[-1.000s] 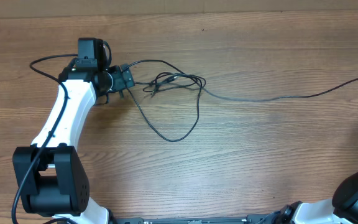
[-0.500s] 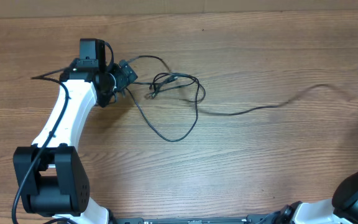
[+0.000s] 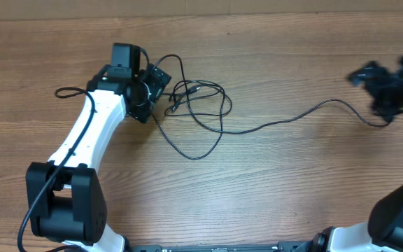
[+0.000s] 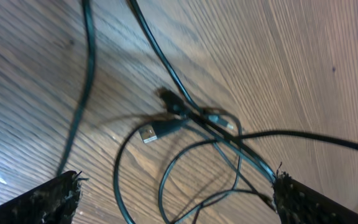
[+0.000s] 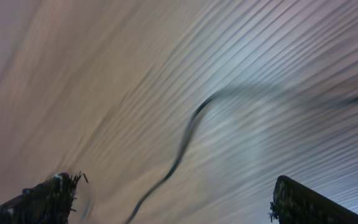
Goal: Untangle cables
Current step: 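Release the stretched cable and bring the right gripper back to center, then grasp a cable strand with the right gripper and pull it right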
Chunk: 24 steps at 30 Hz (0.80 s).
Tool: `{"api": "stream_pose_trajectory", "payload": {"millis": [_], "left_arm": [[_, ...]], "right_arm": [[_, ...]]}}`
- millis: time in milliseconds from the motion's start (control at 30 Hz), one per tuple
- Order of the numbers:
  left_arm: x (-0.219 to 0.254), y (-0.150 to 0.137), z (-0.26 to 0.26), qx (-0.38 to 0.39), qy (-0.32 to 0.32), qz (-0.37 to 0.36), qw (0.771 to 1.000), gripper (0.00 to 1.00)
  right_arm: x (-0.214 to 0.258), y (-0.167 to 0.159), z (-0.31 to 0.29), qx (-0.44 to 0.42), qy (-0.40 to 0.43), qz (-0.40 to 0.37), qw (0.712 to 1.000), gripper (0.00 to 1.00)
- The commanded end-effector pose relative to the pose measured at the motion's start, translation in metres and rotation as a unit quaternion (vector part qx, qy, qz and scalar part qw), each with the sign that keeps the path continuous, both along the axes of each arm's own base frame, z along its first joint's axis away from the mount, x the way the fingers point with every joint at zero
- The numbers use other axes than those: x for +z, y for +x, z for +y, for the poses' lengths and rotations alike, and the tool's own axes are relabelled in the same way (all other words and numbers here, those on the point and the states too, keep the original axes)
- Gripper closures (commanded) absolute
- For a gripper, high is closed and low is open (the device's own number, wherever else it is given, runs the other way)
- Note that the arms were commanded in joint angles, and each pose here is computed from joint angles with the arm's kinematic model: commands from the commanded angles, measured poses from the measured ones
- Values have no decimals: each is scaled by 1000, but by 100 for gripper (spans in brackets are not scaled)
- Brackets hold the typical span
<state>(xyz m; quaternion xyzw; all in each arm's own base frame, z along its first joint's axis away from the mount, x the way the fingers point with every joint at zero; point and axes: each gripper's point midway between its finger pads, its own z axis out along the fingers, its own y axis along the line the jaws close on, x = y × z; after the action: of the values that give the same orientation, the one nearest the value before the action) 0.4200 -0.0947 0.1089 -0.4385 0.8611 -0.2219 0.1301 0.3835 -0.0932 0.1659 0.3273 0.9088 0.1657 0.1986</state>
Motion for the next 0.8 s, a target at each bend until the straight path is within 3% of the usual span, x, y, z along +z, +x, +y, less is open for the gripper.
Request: {"api": "stream_pose_trajectory", "payload": {"millis": [0, 167, 267, 333, 367, 467, 767], "left_arm": [[9, 4, -6, 7, -6, -10, 1000, 0], [9, 3, -9, 2, -9, -10, 1000, 0], [9, 3, -10, 7, -12, -9, 1000, 0], [9, 3, -10, 8, -13, -9, 1000, 0], [9, 3, -10, 9, -12, -9, 1000, 0], [9, 3, -9, 8, -12, -9, 1000, 0], [9, 3, -9, 8, -12, -9, 1000, 0]], "right_arm": [[19, 2, 65, 47, 45, -4, 998, 0], [-3, -19, 143, 125, 70, 51, 988, 0], [-29, -34, 170, 58, 83, 112, 988, 2], [-52, -41, 181, -8, 59, 144, 988, 22], [-56, -41, 182, -23, 49, 148, 988, 24], [-76, -45, 196, -95, 0, 163, 982, 24], [-139, -49, 242, -107, -12, 215, 971, 26]]}}
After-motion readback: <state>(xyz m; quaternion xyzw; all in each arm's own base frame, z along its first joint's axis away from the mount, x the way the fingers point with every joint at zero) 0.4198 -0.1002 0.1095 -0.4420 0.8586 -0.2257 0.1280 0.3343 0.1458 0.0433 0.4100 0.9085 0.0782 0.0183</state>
